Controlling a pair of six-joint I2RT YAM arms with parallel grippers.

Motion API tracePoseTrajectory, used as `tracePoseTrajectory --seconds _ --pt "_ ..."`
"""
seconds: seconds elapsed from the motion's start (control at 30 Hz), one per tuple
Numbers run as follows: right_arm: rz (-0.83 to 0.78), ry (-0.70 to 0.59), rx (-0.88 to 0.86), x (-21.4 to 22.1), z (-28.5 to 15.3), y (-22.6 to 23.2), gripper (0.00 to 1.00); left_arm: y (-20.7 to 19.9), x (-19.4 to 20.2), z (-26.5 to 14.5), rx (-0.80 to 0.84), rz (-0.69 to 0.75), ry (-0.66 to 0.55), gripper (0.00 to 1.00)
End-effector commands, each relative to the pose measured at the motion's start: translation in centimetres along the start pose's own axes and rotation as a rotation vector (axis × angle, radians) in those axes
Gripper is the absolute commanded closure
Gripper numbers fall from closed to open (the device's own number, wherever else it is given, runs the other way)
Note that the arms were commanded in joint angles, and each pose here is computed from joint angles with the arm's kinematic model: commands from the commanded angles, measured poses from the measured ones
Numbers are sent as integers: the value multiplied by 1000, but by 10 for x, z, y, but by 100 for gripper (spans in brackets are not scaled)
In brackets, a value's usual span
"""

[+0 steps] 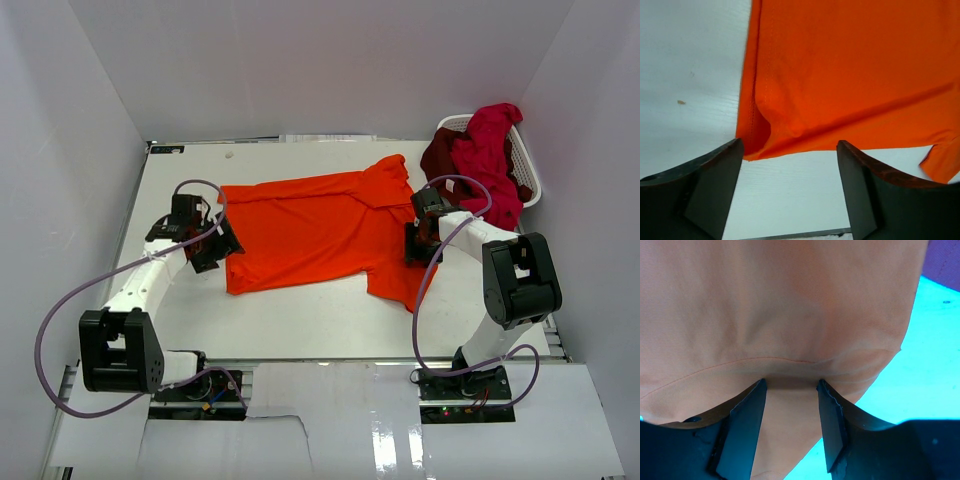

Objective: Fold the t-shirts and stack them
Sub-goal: Flatten out the tshirt

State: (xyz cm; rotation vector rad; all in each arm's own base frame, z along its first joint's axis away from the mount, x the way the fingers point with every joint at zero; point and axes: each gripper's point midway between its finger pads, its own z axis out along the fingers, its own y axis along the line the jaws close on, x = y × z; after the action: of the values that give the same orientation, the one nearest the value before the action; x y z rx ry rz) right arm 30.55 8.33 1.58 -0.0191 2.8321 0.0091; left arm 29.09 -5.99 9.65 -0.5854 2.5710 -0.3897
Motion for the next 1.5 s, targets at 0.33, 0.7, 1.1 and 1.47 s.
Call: tracePoseTrajectory --seconds 0.33,0.7,1.1,1.47 --pt "-38 167 35 41 9 -12 47 -19 4 8 163 269 83 8" --pt "-40 176 31 48 13 -12 47 -4 35 27 147 228 208 25" --pt "-38 179 27 51 15 -12 47 4 50 44 120 183 301 61" --pt "-39 185 20 54 17 -11 47 21 43 41 6 156 257 68"
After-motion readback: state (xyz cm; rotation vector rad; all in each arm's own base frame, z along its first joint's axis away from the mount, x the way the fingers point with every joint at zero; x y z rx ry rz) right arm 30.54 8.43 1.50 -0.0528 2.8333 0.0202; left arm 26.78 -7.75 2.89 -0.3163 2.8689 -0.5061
